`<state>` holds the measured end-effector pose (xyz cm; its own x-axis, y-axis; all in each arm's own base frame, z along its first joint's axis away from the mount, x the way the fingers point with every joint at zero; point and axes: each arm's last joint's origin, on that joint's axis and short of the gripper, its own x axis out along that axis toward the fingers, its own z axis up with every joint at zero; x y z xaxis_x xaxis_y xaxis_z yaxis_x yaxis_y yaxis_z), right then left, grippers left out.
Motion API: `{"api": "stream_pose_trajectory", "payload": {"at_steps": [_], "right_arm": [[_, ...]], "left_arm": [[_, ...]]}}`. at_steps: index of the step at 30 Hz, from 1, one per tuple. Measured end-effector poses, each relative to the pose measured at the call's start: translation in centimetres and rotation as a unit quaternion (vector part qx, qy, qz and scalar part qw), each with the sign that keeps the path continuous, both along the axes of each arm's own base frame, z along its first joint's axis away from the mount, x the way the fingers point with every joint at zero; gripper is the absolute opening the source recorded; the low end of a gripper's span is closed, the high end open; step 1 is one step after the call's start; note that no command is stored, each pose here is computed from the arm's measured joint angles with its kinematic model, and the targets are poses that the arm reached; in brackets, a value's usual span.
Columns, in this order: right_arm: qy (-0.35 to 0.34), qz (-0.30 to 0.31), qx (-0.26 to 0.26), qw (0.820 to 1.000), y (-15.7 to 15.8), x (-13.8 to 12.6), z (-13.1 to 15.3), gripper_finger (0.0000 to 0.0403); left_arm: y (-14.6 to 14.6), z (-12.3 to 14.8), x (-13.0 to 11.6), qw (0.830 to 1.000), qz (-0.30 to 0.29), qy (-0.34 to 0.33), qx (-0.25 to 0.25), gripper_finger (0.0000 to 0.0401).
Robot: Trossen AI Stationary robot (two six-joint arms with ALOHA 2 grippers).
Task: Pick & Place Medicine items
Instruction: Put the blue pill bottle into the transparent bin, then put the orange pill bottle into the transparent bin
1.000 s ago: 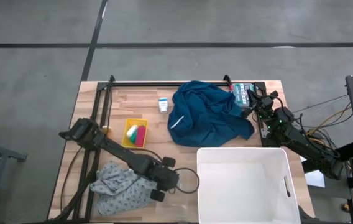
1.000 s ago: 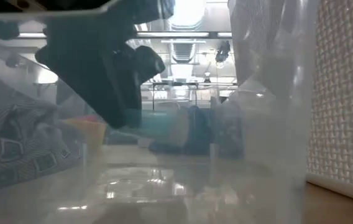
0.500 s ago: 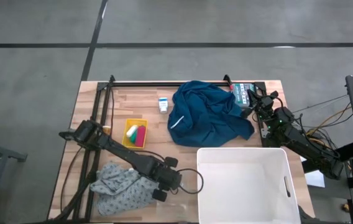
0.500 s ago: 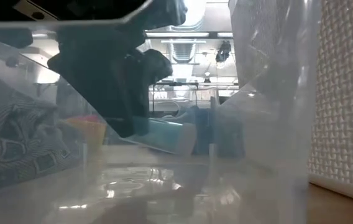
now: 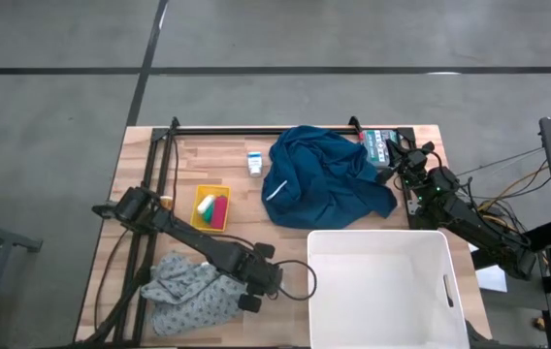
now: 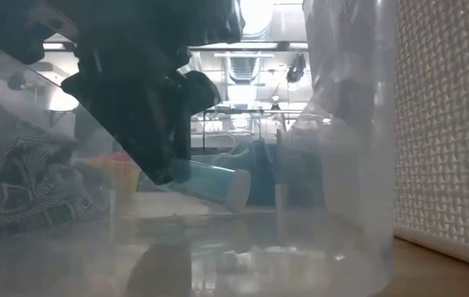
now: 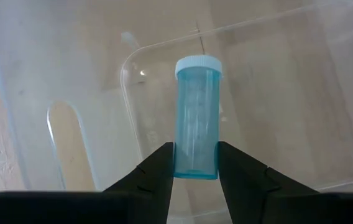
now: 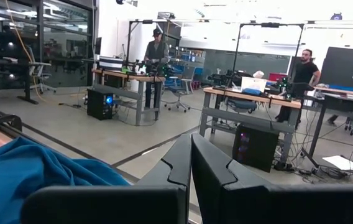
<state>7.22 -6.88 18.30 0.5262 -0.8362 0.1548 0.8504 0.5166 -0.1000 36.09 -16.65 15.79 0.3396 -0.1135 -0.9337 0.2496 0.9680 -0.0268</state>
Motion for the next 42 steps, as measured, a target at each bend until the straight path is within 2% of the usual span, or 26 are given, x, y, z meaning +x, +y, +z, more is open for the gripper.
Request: {"api": "stream_pose_trajectory", "payload": {"at_steps": [10, 25, 42], "right_arm": [[0.0, 0.0, 0.0, 1.0, 0.0, 0.0, 0.0, 0.0008], [0.0, 0.0, 0.0, 1.0, 0.0, 0.0, 0.0, 0.0008], [0.0, 0.0, 0.0, 1.0, 0.0, 0.0, 0.0, 0.0008]], "left_arm": [[0.0, 0.0, 0.0, 1.0, 0.001, -0.001, -0.003, 0.0172], [0.0, 0.0, 0.1, 1.0, 0.001, -0.003, -0.004, 0.0222], [-0.3, 1.9, 0.6, 1.0, 0.003, -0.01, -0.001, 0.0228]]}}
